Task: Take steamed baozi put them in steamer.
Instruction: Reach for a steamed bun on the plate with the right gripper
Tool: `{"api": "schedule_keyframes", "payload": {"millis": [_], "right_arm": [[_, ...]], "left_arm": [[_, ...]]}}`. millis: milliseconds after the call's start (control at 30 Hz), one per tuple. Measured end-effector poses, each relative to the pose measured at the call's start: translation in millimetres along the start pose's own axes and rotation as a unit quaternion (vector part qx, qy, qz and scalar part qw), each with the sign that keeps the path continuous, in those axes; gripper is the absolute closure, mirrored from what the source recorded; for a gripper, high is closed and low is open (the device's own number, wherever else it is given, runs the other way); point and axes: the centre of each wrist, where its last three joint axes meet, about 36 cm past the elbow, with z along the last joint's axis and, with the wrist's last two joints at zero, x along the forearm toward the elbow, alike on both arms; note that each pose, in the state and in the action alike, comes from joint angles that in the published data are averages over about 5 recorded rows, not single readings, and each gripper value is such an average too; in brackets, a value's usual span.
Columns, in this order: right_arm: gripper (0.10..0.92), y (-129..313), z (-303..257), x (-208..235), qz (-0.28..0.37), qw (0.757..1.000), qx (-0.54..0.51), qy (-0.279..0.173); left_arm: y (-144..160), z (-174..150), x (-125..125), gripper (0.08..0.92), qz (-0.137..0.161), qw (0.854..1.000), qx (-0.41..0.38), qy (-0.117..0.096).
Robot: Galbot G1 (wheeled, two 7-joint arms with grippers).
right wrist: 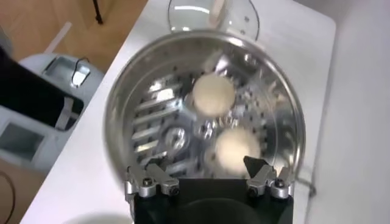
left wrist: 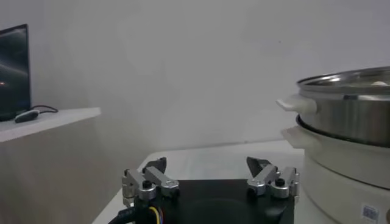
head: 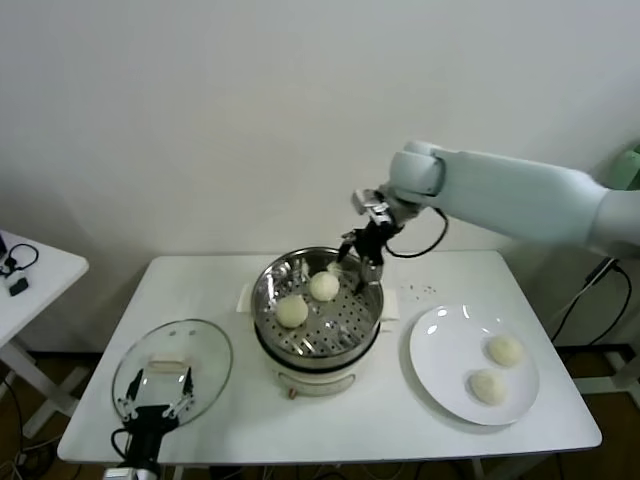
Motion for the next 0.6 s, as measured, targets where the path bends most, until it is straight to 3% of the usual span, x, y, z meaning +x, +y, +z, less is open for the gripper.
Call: {"api": "schedule_keyframes", "payload": {"millis": [233, 600], "right_arm": [[0.200, 53, 65, 8, 0.006, 1.000, -0.017, 0.018], [0.200, 135, 161, -41, -0.008, 0.996, -0.070, 0.054]], "left_arm": [[0, -2, 2, 0.177, -0.006, 1.000, -0.004, 0.007], [0, -2, 8, 0.177, -0.012, 1.000, -0.010, 0.017]]}}
